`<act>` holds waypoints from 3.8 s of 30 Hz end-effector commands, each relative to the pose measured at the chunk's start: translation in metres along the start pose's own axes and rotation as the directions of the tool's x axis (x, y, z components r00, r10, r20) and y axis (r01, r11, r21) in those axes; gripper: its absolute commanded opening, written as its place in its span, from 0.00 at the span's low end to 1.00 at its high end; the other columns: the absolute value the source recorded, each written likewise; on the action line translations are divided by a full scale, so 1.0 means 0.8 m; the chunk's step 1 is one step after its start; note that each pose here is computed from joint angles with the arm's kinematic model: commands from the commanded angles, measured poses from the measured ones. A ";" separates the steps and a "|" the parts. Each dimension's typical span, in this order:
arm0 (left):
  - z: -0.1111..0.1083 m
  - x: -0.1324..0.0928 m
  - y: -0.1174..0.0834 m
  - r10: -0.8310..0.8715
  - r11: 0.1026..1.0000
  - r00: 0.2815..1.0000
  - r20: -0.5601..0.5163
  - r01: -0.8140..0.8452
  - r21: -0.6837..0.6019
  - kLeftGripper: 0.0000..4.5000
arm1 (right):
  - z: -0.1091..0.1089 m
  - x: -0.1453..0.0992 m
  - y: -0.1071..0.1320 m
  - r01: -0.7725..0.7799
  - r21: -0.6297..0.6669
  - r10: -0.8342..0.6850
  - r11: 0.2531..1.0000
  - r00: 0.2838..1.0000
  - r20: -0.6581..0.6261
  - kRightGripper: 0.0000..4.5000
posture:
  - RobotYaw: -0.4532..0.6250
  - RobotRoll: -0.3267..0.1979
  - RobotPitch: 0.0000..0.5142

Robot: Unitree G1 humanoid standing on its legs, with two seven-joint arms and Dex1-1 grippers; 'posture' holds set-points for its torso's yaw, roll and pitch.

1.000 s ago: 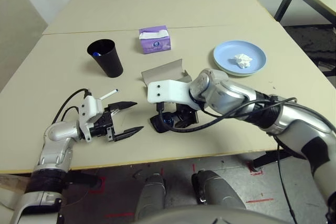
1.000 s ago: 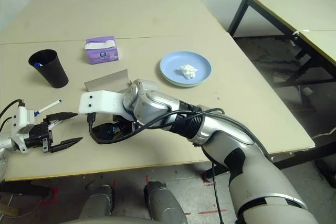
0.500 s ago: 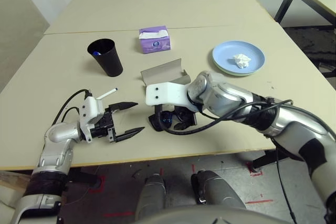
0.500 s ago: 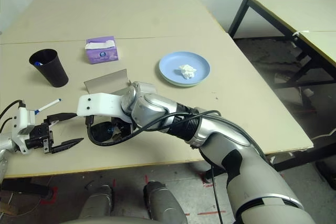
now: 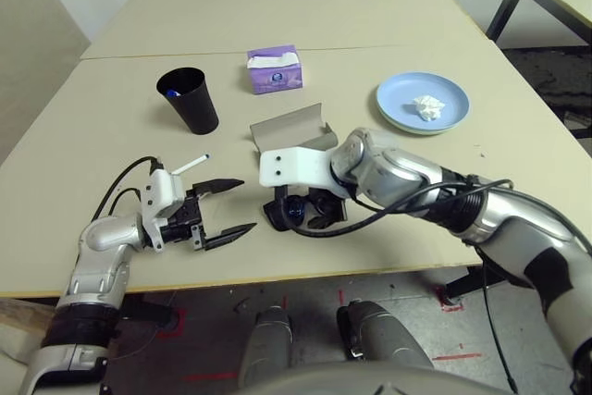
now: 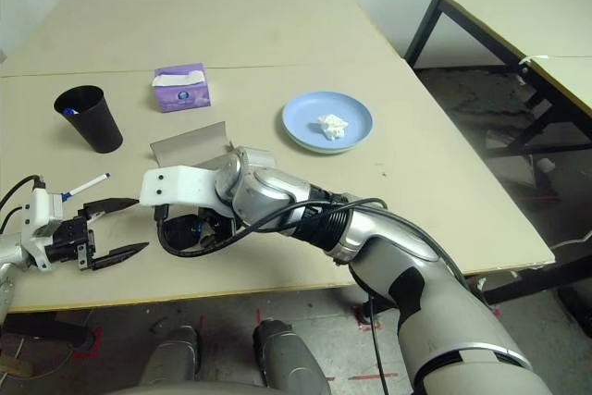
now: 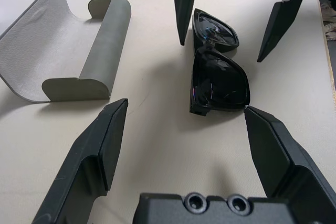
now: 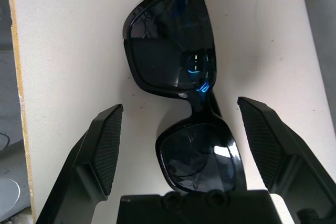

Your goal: Organize and tidy the items on the table.

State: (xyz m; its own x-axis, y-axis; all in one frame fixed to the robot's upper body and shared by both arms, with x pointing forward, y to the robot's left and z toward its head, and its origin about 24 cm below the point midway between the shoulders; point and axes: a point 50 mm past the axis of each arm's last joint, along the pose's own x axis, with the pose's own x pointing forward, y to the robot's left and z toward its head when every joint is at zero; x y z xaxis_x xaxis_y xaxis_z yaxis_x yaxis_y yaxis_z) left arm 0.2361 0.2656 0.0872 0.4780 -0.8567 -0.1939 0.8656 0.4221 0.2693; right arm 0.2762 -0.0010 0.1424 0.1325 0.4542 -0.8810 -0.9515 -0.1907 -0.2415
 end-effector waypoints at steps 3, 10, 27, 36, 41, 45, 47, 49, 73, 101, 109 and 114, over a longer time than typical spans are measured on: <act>0.000 0.000 -0.004 -0.001 1.000 1.000 0.007 0.001 -0.011 1.00 | -0.001 -0.001 0.005 -0.011 0.002 0.011 1.000 1.000 0.007 0.69 | 0.38 0.62 0.24; -0.001 0.004 -0.007 -0.006 1.000 1.000 0.012 0.006 -0.018 1.00 | 0.000 -0.001 0.006 -0.015 0.009 0.014 1.000 1.000 0.011 0.12 | 0.38 0.62 0.25; -0.001 0.012 -0.004 -0.007 1.000 1.000 0.026 0.007 -0.023 1.00 | -0.040 -0.022 0.000 -0.022 -0.132 -0.002 0.991 0.984 -0.180 0.03 | 0.37 0.62 0.23; -0.005 0.011 -0.012 -0.003 0.999 1.000 0.026 0.003 -0.032 1.00 | 0.000 -0.037 -0.036 0.084 -0.174 -0.099 0.981 0.992 -0.079 0.03 | 0.37 0.62 0.22; -0.004 0.011 -0.009 -0.002 1.000 1.000 0.024 0.002 -0.030 1.00 | 0.028 -0.049 -0.063 0.166 -0.174 -0.169 0.971 0.986 0.001 0.03 | 0.37 0.62 0.22; -0.004 0.010 -0.008 -0.003 1.000 1.000 0.023 0.004 -0.029 1.00 | 0.034 -0.056 -0.088 0.250 -0.181 -0.249 0.951 0.968 0.028 0.03 | 0.37 0.62 0.22; -0.004 0.009 -0.007 -0.003 1.000 1.000 0.020 0.004 -0.030 1.00 | 0.035 -0.060 -0.104 0.316 -0.212 -0.316 0.925 0.948 0.035 0.03 | 0.37 0.62 0.22; -0.004 0.007 -0.006 -0.001 1.000 1.000 0.016 0.002 -0.031 1.00 | 0.035 -0.059 -0.114 0.356 -0.252 -0.359 0.900 0.933 0.037 0.03 | 0.37 0.62 0.23; -0.008 0.006 -0.021 0.038 0.998 0.999 0.027 -0.036 -0.053 1.00 | 0.024 -0.014 -0.129 0.403 -0.368 -0.394 0.838 0.913 0.103 0.03 | 0.41 0.62 0.27; -0.003 -0.029 -0.013 0.207 0.974 0.978 0.022 -0.204 -0.099 1.00 | -0.008 0.014 -0.113 0.278 -0.286 -0.284 0.917 0.959 0.020 0.03 | 0.41 0.62 0.28; -0.003 -0.039 -0.030 0.222 0.970 0.975 0.002 -0.221 -0.104 1.00 | -0.007 0.018 -0.110 0.252 -0.287 -0.260 0.924 0.965 0.009 0.03 | 0.43 0.62 0.28; -0.003 -0.036 -0.032 0.225 0.969 0.974 0.004 -0.224 -0.105 1.00 | -0.009 0.019 -0.109 0.244 -0.289 -0.254 0.926 0.967 0.002 0.24 | 0.43 0.62 0.27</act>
State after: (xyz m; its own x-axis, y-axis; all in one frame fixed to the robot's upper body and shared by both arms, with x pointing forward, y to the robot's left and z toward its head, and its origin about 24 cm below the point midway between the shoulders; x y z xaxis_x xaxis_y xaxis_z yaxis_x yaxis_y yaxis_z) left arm 0.2024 0.2822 0.0849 0.6638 -0.7385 -0.1182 0.7432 0.6338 0.2142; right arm 0.3655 0.0186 0.1591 0.4076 0.5089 -0.7582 -0.7347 -0.3104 -0.6032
